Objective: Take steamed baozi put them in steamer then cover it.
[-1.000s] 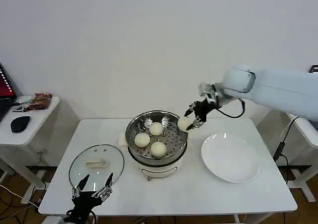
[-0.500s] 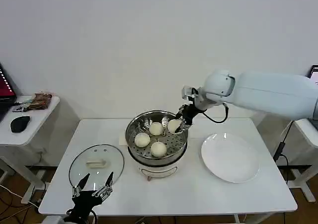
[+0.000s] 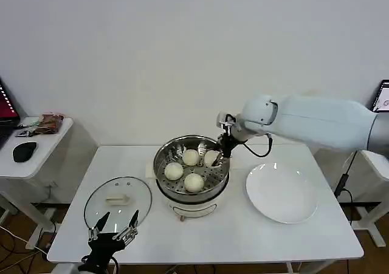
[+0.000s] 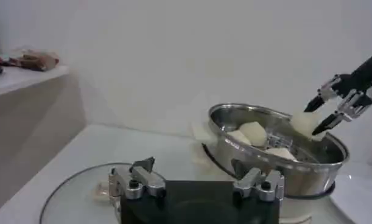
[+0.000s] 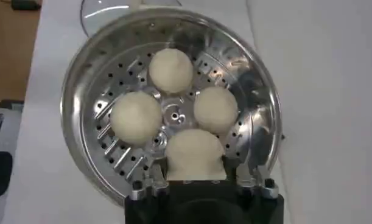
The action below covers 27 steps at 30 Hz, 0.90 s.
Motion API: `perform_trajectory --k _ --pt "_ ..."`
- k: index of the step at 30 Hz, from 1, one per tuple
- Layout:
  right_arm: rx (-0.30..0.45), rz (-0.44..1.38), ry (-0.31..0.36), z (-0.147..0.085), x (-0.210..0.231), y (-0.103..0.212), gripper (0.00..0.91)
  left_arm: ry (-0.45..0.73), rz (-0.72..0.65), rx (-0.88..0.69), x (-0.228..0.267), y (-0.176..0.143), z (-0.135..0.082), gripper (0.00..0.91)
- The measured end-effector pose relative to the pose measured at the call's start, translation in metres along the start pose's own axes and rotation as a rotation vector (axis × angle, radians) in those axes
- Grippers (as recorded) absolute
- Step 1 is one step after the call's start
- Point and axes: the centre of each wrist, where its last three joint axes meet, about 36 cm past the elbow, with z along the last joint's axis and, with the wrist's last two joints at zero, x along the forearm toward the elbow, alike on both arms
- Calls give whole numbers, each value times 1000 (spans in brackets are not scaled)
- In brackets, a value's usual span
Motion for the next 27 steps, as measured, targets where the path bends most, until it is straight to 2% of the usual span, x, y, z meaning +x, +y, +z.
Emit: perform_trajectory --k 20,21,22,27 --pt "-35 8 29 3 -34 4 625 11 -4 7 1 1 3 907" --pt "-37 9 31 4 -35 4 685 12 -4 7 1 1 4 907" --pt "-41 10 31 4 -37 4 897 12 -5 7 1 1 4 907" --pt "-47 13 26 3 -41 4 907 12 -5 7 1 1 4 907"
